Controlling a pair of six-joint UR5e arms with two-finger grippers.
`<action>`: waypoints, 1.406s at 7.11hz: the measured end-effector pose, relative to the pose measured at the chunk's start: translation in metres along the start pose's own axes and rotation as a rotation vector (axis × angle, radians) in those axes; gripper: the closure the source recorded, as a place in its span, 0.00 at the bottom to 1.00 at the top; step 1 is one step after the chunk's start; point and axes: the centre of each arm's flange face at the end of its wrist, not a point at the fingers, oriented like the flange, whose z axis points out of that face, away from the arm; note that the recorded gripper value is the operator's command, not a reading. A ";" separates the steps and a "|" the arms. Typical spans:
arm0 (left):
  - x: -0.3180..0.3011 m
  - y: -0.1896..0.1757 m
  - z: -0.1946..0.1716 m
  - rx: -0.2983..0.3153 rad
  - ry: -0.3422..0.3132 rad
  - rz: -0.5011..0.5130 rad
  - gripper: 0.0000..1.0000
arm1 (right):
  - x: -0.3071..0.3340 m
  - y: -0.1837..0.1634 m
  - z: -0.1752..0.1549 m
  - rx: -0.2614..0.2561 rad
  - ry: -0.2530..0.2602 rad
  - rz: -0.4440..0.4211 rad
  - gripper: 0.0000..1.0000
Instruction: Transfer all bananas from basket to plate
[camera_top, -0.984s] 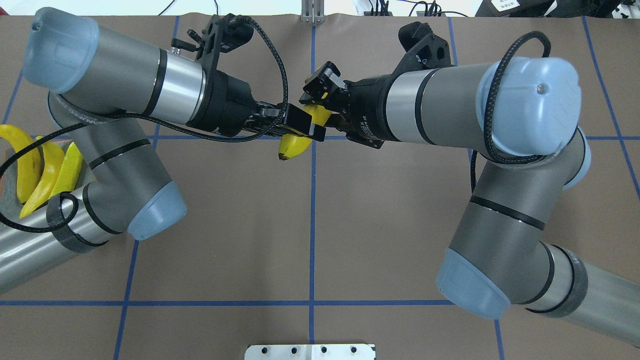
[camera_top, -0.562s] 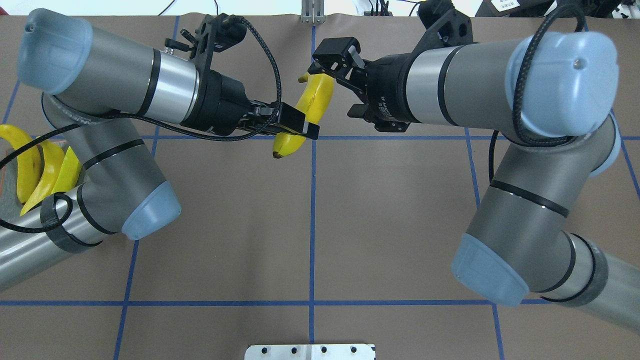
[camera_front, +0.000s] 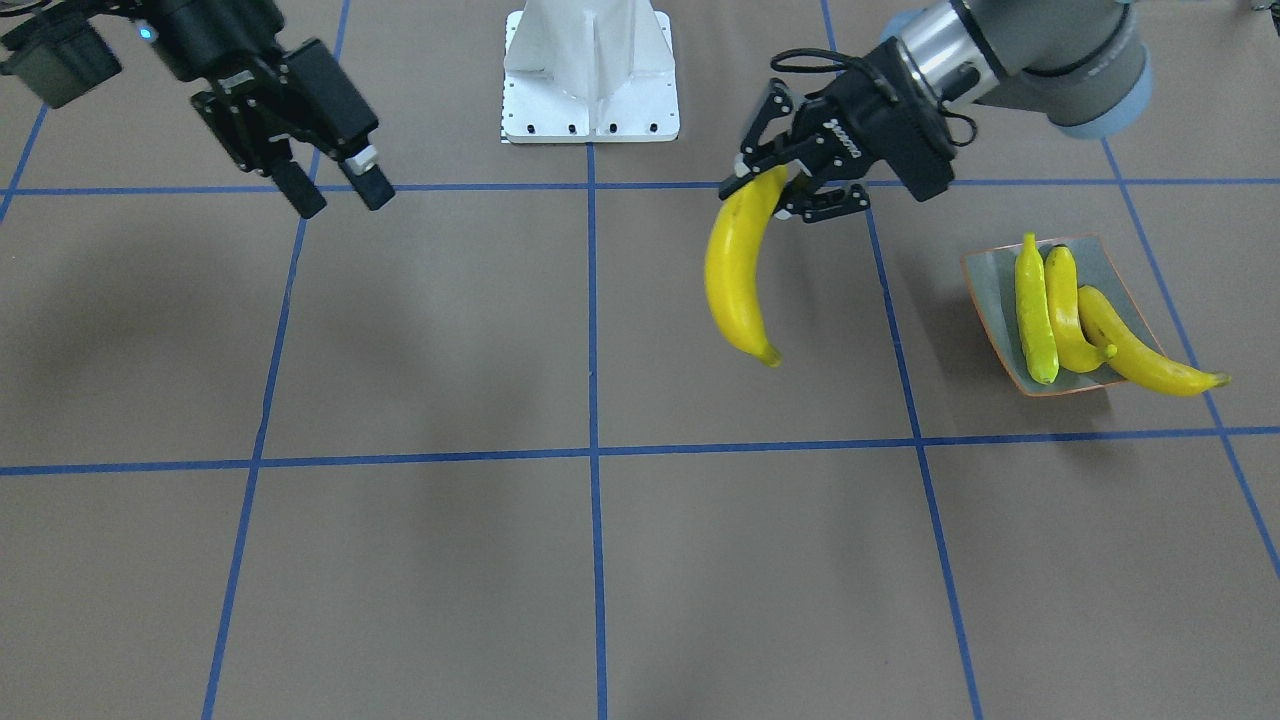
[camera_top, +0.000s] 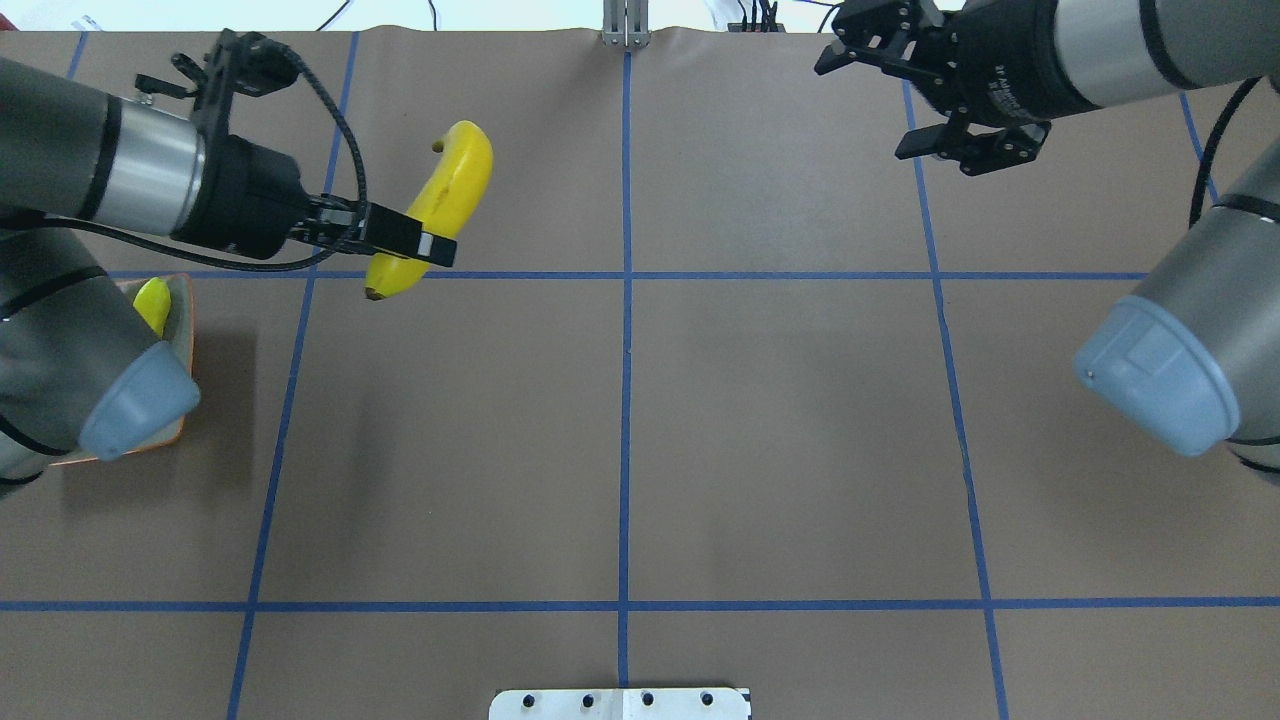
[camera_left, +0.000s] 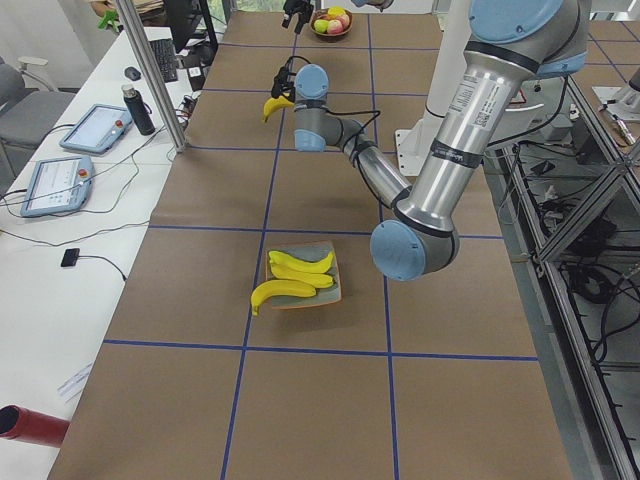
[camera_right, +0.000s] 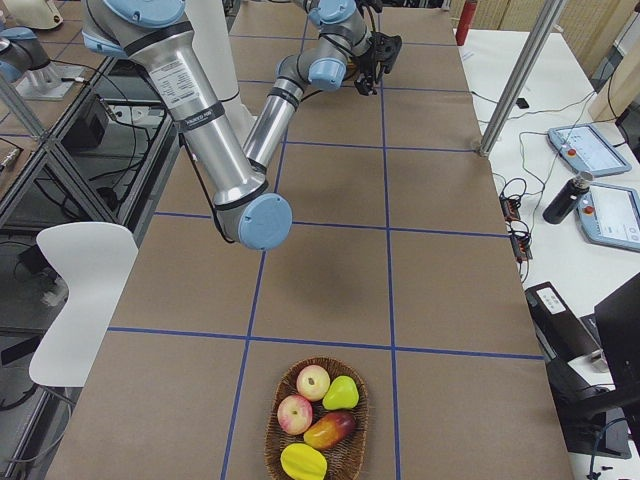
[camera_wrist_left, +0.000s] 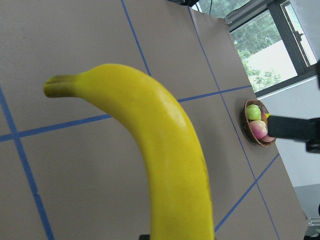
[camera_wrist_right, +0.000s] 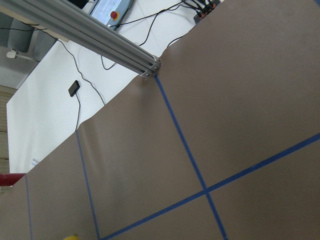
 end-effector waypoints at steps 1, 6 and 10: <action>-0.051 0.007 -0.040 -0.022 -0.055 0.085 1.00 | 0.034 -0.024 -0.003 0.000 0.055 -0.041 0.00; -0.221 0.092 -0.115 -0.183 -0.218 0.608 1.00 | 0.219 -0.112 -0.034 -0.036 0.305 -0.344 0.00; -0.322 0.128 -0.135 -0.319 -0.247 0.898 1.00 | 0.347 -0.182 -0.086 -0.095 0.389 -0.541 0.00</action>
